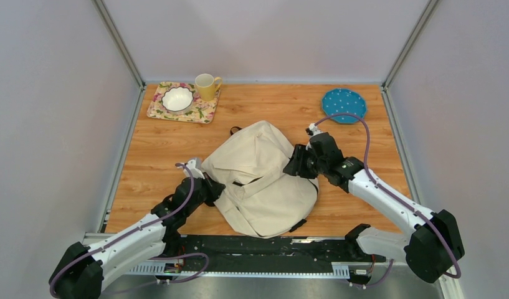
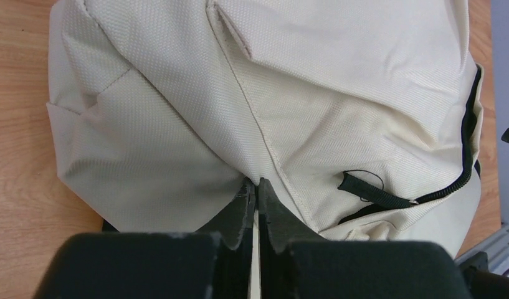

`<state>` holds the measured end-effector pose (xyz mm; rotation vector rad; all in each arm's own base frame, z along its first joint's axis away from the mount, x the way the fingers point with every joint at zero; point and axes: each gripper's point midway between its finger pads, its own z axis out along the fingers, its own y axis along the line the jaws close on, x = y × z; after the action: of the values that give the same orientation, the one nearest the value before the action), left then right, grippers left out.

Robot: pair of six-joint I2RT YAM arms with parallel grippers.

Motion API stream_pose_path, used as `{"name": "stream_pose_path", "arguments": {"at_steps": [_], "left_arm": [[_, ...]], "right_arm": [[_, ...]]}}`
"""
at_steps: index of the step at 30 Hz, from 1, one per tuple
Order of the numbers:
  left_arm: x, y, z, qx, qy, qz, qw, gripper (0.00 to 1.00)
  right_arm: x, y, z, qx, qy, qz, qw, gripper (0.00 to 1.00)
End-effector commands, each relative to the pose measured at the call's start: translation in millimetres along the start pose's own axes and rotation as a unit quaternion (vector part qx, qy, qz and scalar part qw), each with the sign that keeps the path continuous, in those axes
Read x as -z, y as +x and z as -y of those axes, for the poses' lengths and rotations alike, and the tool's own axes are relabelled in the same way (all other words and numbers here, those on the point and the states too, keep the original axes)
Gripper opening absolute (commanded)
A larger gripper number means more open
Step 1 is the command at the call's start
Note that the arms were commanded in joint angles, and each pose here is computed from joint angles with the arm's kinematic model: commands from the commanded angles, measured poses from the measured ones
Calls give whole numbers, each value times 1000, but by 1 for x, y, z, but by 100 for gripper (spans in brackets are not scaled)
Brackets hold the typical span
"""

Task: Pack the student bag
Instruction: Adjust the student bag at the center of the board, then zip the student bag at the center of the board.

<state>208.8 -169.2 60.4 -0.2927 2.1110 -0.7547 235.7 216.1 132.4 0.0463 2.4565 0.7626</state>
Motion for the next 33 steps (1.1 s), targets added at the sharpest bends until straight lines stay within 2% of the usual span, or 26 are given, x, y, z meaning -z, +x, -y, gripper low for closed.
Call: {"name": "stream_pose_path", "arguments": {"at_steps": [1,7,10,12,13,15,18,25,33], "left_arm": [[0,-30,28,-21,35,32,999,0],[2,-55,41,-81,45,38,995,0],[0,-68,43,-106,56,11,993,0],[0,-65,50,-100,92,-37,990,0],[-1,-75,41,-84,86,-36,992,0],[2,-67,48,-76,131,-78,985,0],[5,-64,52,-65,152,-93,982,0],[9,-61,63,-55,187,-91,977,0],[9,-61,61,-59,183,-93,977,0]], "right_arm": [[-1,-5,-12,1,-28,7,1000,48],[-3,-6,2,6,10,12,1000,49],[-4,-10,9,7,33,21,999,50],[-3,-13,8,9,35,21,999,50],[-2,-14,6,12,31,21,999,50],[-2,-16,-4,21,7,19,1000,50],[4,-17,-29,37,-52,11,998,50],[2,-15,-74,122,-86,1,989,50],[-20,-6,-139,255,-99,-9,962,47]]}}
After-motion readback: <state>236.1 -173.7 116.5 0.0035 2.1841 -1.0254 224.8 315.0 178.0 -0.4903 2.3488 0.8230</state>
